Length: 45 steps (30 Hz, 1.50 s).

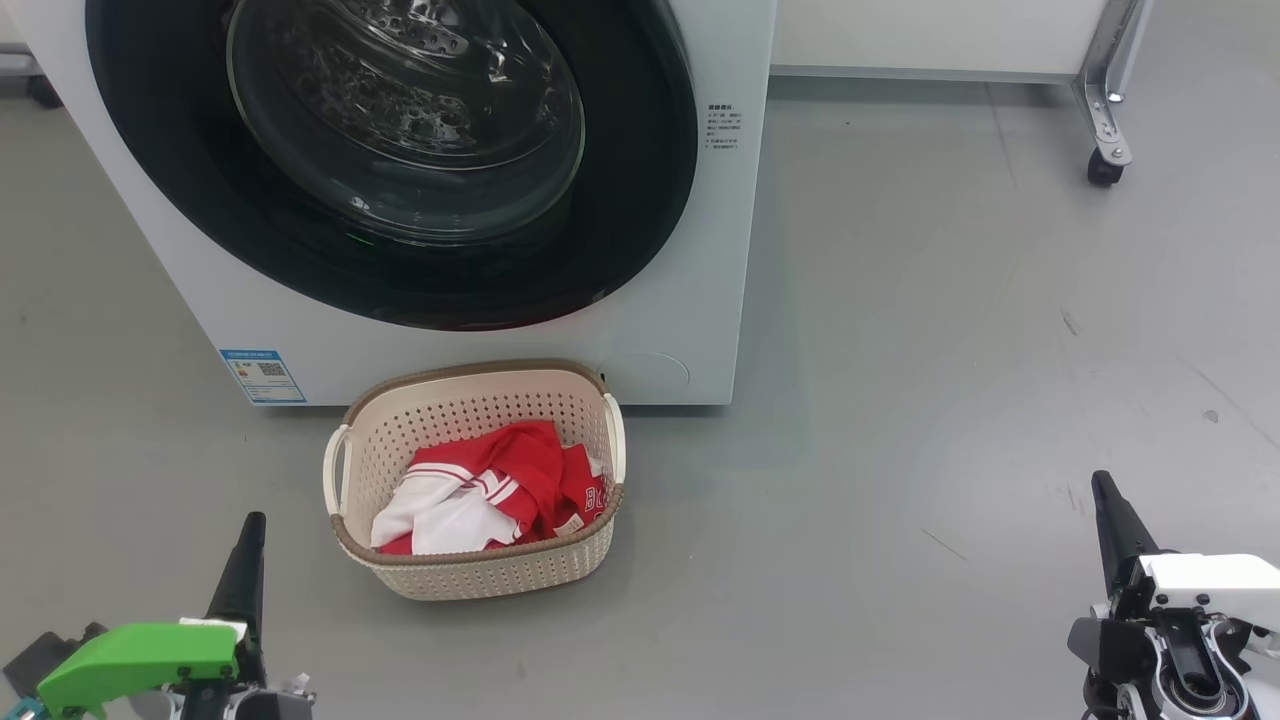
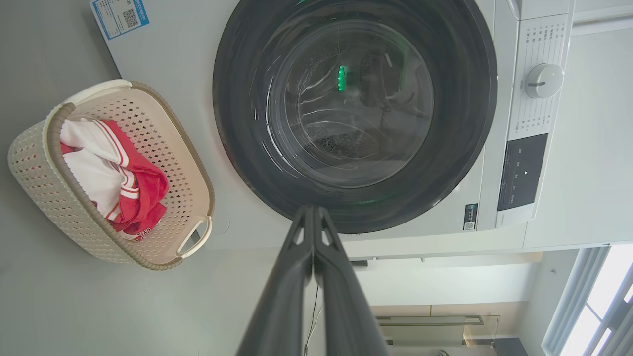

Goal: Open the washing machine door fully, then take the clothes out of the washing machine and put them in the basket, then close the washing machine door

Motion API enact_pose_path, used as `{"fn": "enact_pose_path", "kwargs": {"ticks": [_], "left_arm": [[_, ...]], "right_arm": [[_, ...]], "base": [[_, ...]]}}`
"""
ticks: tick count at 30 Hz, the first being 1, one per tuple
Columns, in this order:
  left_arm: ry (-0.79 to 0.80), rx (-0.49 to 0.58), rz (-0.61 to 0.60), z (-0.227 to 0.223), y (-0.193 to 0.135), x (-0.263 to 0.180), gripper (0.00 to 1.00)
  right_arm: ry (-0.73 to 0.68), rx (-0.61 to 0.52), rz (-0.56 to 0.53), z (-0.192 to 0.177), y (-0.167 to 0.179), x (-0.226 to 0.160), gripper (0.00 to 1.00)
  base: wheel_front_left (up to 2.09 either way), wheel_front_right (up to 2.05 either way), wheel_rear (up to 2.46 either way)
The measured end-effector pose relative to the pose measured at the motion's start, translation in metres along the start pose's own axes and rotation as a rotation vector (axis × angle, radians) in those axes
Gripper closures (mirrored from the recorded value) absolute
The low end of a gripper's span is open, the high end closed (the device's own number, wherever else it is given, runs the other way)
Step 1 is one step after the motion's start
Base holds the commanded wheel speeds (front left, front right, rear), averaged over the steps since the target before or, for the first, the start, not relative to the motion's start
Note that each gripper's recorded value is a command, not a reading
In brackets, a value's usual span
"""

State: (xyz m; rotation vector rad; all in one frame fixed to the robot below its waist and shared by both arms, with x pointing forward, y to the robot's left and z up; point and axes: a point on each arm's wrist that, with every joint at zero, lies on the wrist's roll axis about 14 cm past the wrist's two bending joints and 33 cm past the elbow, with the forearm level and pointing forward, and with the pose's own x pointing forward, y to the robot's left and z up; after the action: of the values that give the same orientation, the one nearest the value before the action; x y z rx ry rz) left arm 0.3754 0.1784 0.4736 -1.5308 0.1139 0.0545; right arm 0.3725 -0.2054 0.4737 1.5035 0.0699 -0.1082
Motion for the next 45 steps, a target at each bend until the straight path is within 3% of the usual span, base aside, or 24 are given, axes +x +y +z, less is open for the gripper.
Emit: {"fn": "enact_pose_path", "kwargs": {"ticks": [7, 45], "left_arm": [[-0.008, -0.053, -0.012, 0.0049, -0.003, -0.0003, 1.0], [-0.005, -0.062, -0.014, 0.0049, -0.0037, -0.0002, 1.0]], "right_arm": [[-0.002, 0.074, 0.021, 0.0016, 0.0041, 0.0009, 1.0], [-0.002, 0.075, 0.022, 0.0018, 0.0045, 0.0011, 1.0]], "base": [[0.0, 0.0, 0.0], [0.0, 0.0, 0.0]]}}
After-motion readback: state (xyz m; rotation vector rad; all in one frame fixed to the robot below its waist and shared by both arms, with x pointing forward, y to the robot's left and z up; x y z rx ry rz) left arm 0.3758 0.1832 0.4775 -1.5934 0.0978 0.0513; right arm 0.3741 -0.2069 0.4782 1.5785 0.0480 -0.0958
